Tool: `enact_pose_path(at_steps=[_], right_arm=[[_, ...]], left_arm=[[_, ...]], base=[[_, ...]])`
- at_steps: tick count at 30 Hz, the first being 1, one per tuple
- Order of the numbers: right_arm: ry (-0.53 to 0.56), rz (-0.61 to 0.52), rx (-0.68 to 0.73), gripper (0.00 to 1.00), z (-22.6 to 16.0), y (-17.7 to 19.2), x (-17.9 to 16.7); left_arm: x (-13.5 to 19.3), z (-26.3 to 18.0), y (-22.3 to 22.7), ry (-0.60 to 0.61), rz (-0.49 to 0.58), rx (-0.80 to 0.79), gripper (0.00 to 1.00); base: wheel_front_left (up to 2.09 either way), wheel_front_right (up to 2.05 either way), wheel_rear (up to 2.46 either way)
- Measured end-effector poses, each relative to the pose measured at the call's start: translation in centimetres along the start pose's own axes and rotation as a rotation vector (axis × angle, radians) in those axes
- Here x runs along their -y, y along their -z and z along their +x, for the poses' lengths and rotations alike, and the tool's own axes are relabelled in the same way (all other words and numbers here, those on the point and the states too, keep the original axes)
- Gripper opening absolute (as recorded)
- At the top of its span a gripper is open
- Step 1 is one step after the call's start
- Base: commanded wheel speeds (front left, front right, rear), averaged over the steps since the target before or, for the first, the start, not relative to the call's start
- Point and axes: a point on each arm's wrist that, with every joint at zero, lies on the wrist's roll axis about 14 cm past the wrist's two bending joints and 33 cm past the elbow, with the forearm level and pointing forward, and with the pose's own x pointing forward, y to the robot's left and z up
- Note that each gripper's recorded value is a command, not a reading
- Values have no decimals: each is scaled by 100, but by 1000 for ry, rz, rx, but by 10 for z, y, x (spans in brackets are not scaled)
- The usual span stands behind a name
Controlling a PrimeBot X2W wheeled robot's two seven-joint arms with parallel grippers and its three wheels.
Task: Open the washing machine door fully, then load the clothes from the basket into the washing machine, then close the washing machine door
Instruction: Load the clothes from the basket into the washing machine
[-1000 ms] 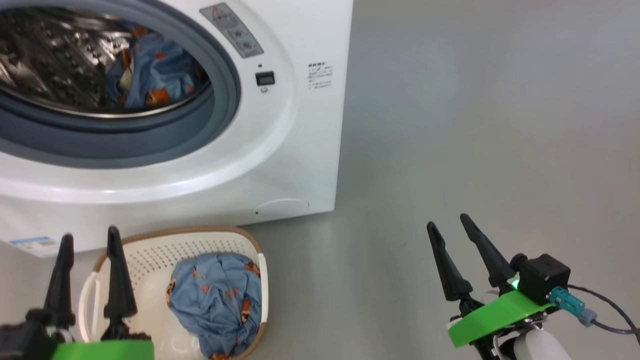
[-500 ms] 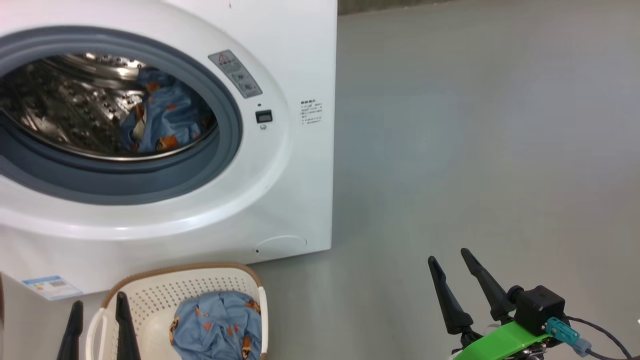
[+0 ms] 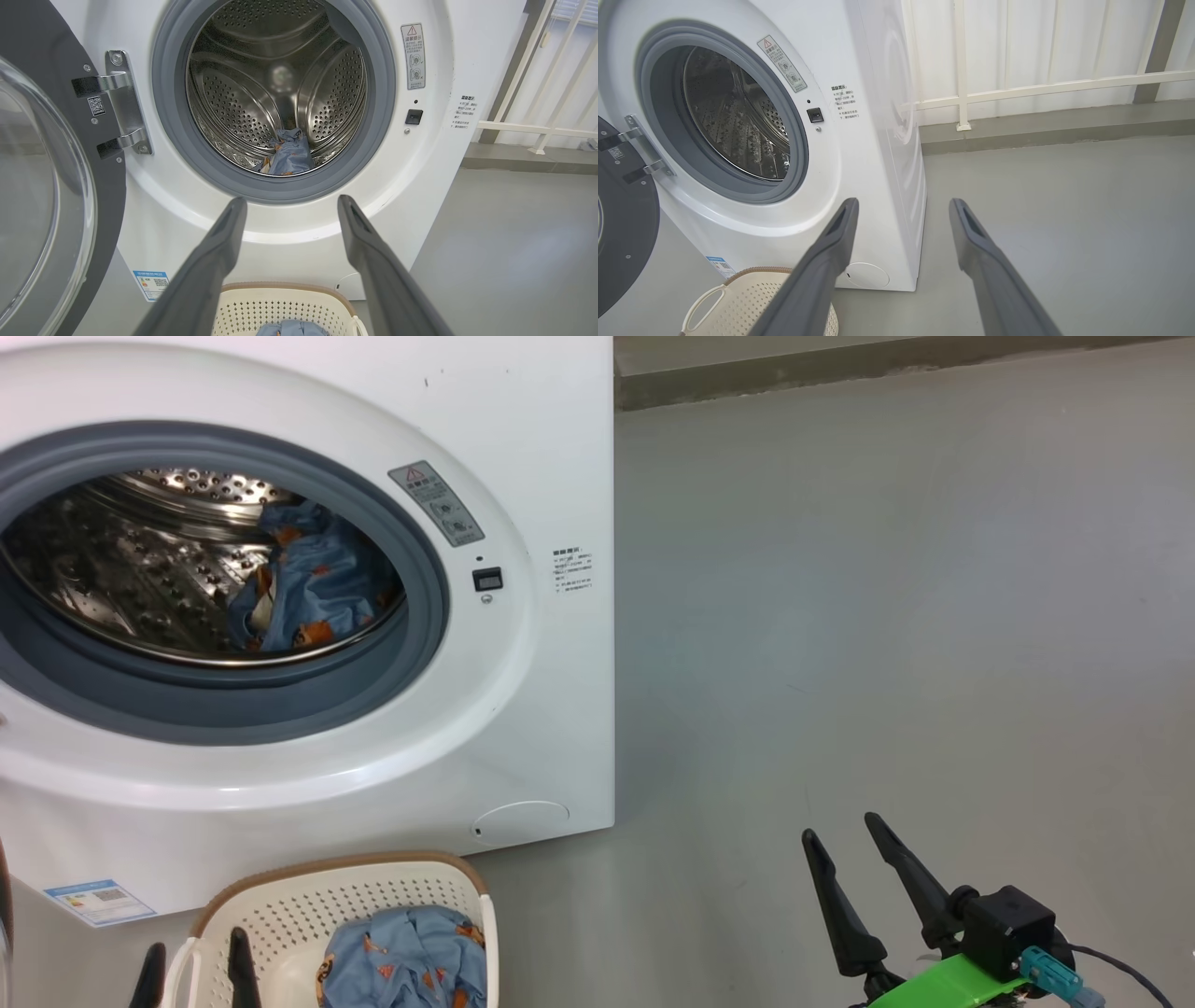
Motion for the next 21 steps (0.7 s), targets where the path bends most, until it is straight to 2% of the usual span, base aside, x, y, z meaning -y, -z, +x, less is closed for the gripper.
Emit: enact_pose_path(at_steps=[21], right_arm=[[0,-15,7,100,0,-2,0]], left_arm=[[1,-8,10,-10,-7,-34,100]], base=[[0,0,0]])
